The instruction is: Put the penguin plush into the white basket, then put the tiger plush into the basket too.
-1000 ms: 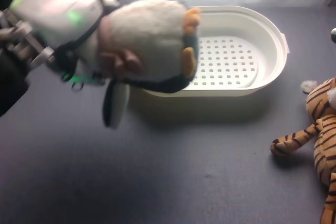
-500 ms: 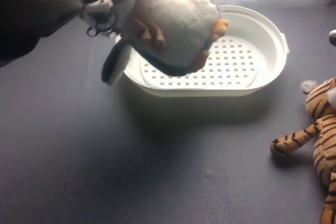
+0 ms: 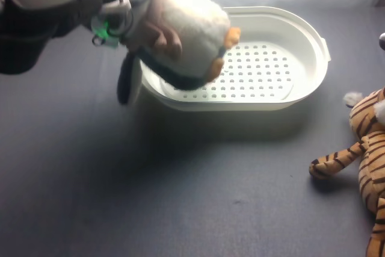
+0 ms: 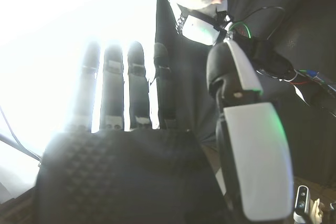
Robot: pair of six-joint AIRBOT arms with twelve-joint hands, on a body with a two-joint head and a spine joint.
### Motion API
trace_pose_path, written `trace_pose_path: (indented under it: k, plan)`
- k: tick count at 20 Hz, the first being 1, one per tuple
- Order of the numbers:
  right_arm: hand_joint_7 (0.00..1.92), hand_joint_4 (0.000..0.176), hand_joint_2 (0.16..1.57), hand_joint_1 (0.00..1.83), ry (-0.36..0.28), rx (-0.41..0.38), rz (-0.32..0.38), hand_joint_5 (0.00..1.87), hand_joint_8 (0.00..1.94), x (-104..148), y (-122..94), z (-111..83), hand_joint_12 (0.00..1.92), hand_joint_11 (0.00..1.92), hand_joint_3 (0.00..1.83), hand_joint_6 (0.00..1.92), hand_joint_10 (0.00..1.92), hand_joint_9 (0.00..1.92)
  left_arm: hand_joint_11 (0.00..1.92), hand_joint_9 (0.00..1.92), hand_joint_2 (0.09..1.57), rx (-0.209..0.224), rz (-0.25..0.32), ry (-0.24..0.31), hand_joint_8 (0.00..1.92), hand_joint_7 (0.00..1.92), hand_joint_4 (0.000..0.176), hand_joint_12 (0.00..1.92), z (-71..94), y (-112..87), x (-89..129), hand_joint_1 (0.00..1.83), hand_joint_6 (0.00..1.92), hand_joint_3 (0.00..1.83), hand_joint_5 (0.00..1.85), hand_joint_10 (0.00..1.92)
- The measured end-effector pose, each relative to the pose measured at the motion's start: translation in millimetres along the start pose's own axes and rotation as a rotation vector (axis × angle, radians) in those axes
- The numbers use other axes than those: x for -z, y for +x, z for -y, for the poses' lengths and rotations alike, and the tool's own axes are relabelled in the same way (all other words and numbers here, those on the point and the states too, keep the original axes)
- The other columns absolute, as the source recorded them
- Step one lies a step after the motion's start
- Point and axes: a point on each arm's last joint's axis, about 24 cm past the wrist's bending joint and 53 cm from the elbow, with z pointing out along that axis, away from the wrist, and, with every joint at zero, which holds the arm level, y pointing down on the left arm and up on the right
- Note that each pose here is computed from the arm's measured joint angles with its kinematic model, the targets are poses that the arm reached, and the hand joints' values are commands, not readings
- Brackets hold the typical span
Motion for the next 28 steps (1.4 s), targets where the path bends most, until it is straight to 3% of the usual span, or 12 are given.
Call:
trace_pose_path:
  k: [7, 8, 9, 10, 11, 13, 14, 17, 18, 24, 26, 28]
  plan:
    - [0.31, 0.019, 1.28, 0.67, 0.0, 0.0, 0.002, 0.36, 0.0, 0, 0, 0.0, 0.64, 0.04, 0.0, 0.0, 0.0, 0.26, 0.65, 0.84, 1.14, 0.01, -0.033, 0.001, 1.25, 0.95, 0.0, 1.32, 1.7, 15.5, 1, 1.25, 0.91, 0.0, 0.89, 0.82]
    - [0.3, 0.023, 1.28, 0.65, 0.0, 0.0, 0.002, 0.35, 0.0, 0, -1, 0.0, 0.64, 0.03, 0.0, 0.0, 0.0, 0.25, 0.52, 0.76, 1.05, 0.009, -0.038, 0.001, 0.58, 0.78, 0.0, 1.13, 1.7, 17.8, 1, 1.25, 0.33, 0.0, 0.76, 0.57]
    - [0.31, 0.023, 1.28, 0.67, 0.0, 0.0, 0.003, 0.36, 0.0, 0, -1, 0.1, 0.64, 0.04, 0.0, 0.0, 0.0, 0.26, 0.38, 0.63, 1.01, 0.015, -0.039, 0.001, 0.18, 0.64, 0.0, 0.85, 1.6, 18.2, 1, 1.21, 0.09, 0.0, 0.66, 0.22]
    - [0.31, 0.031, 1.28, 0.67, 0.001, 0.0, 0.003, 0.35, 0.0, 0, -1, 0.3, 0.64, 0.04, 0.0, 0.0, 0.0, 0.26, 0.31, 0.54, 1.0, 0.012, -0.042, 0.002, 0.04, 0.55, 0.029, 0.71, 2.1, 19.6, 1, 1.17, 0.02, 0.0, 0.58, 0.06]
    - [0.31, 0.032, 1.28, 0.66, 0.0, 0.0, 0.002, 0.35, 0.0, 0, 0, 0.0, 0.63, 0.03, 0.0, 0.0, 0.0, 0.25, 0.17, 0.39, 0.98, 0.009, -0.044, 0.002, 0.0, 0.38, 0.096, 0.62, 2.2, 20.8, 1, 1.14, 0.0, 0.0, 0.4, 0.0]
    - [0.3, 0.037, 1.28, 0.66, 0.001, 0.0, 0.003, 0.34, 0.0, 0, -1, 0.3, 0.63, 0.03, 0.0, 0.0, 0.0, 0.25, 0.16, 0.36, 0.98, 0.002, -0.044, 0.003, 0.0, 0.31, 0.108, 0.61, 3.8, 22.1, 2, 1.13, 0.0, 0.0, 0.33, 0.0]
    - [0.31, 0.04, 1.28, 0.67, 0.001, 0.0, 0.003, 0.34, 0.0, 0, -1, 0.3, 0.63, 0.03, 0.0, 0.0, 0.0, 0.25, 0.17, 0.31, 0.97, 0.002, -0.044, 0.006, 0.0, 0.22, 0.135, 0.62, 5.5, 22.1, 3, 1.13, 0.0, 0.0, 0.28, 0.0]
    - [0.32, 0.025, 1.28, 0.66, -0.001, 0.0, 0.003, 0.35, 0.0, 0, -1, -0.1, 0.63, 0.04, 0.0, 0.01, 0.01, 0.26, 0.13, 0.26, 0.95, -0.007, -0.038, 0.009, 0.0, 0.15, 0.136, 0.65, 8.4, 20.5, 3, 1.12, 0.0, 0.0, 0.25, 0.0]
    - [0.31, 0.024, 1.28, 0.67, -0.001, 0.0, 0.004, 0.35, 0.0, 0, -1, -0.2, 0.63, 0.05, 0.0, 0.0, 0.0, 0.26, 0.02, 0.18, 0.92, -0.008, -0.038, 0.006, 0.0, 0.06, 0.17, 0.74, 7.5, 21.1, 3, 1.09, 0.0, 0.0, 0.15, 0.0]
    - [0.25, 0.021, 1.28, 0.66, 0.007, 0.001, 0.006, 0.35, 0.0, 2, -2, 2.0, 0.64, 0.09, 0.0, 0.0, 0.0, 0.27, 0.0, 0.0, 0.8, -0.045, -0.021, 0.011, 0.0, 0.0, 0.176, 0.34, 16.6, 21.7, 11, 0.91, 0.0, 0.0, 0.0, 0.0]
    - [0.25, 0.011, 1.27, 0.66, 0.008, 0.001, 0.008, 0.36, 0.0, 2, -2, 2.4, 0.64, 0.1, 0.0, 0.0, 0.01, 0.28, 0.0, 0.0, 0.78, -0.04, -0.006, 0.011, 0.0, 0.0, 0.176, 0.43, 18.2, 20.3, 15, 0.88, 0.0, 0.0, 0.0, 0.0]
    - [0.26, 0.021, 1.25, 0.71, 0.008, 0.001, 0.008, 0.36, 0.0, 2, -2, 2.2, 0.63, 0.1, 0.0, 0.0, 0.01, 0.29, 0.0, 0.0, 0.76, -0.013, -0.001, 0.003, 0.0, 0.0, 0.176, 0.27, 13.7, 20.0, 21, 0.81, 0.0, 0.0, 0.0, 0.0]
